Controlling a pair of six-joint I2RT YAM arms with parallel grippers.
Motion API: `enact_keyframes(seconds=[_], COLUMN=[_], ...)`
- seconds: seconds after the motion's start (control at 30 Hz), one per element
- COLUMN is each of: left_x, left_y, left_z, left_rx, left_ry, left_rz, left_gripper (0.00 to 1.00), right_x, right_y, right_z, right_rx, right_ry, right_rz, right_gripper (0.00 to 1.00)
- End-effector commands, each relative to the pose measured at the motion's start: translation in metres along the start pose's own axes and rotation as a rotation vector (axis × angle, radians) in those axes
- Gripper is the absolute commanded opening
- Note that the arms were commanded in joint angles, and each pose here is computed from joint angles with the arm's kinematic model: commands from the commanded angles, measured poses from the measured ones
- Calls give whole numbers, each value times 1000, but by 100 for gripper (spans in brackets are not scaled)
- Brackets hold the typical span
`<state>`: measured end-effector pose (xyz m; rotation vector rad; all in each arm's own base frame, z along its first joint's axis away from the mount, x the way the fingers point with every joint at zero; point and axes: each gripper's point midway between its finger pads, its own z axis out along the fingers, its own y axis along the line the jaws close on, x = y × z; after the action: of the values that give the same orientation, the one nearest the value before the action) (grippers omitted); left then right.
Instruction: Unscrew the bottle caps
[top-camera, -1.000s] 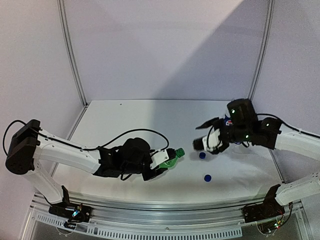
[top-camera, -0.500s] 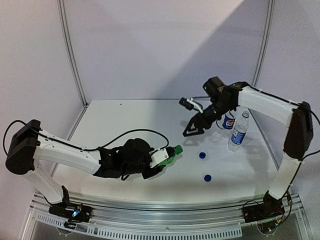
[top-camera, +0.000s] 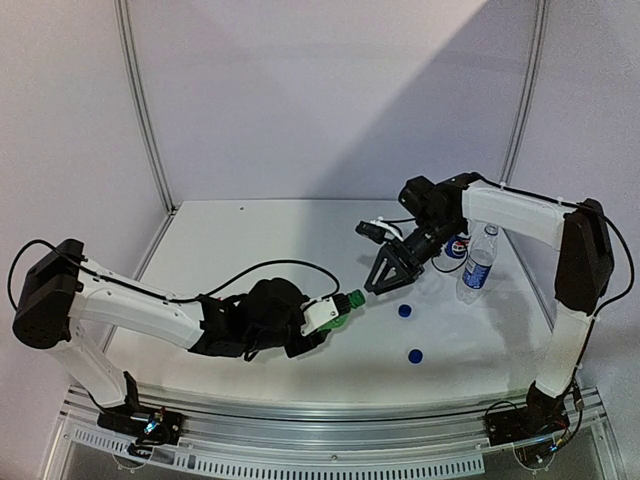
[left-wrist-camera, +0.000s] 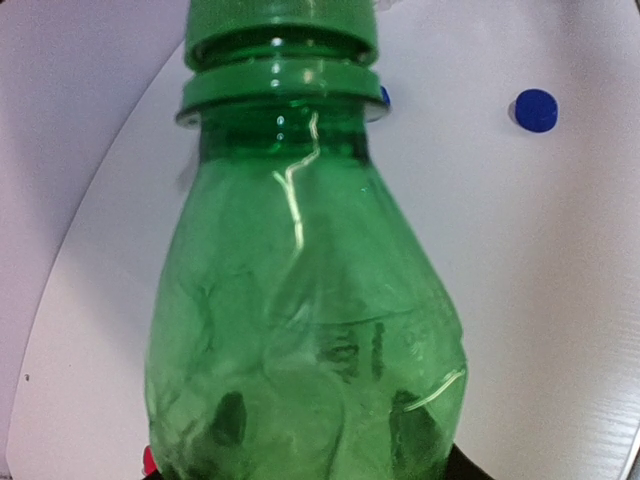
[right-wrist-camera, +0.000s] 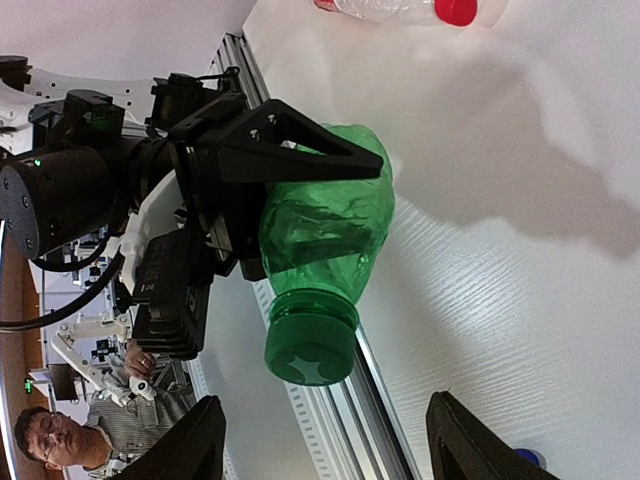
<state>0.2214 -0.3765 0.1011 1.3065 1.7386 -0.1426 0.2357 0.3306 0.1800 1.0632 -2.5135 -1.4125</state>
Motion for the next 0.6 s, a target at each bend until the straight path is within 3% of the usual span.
enact_keyframes(seconds=[0.0, 0.57], left_x=[-8, -9], left_y=[-4, -5], left_z=[2, 1], left_rx=[5, 8], left_ry=[-14, -15], left_rz=[12, 12], left_gripper=[41, 41], right_x=[-5, -9], right_y=[8, 1], right_z=[11, 21], right_rx=[-18, 11], right_ry=[16, 39], right_rz=[-9, -8], right_gripper=[69, 57])
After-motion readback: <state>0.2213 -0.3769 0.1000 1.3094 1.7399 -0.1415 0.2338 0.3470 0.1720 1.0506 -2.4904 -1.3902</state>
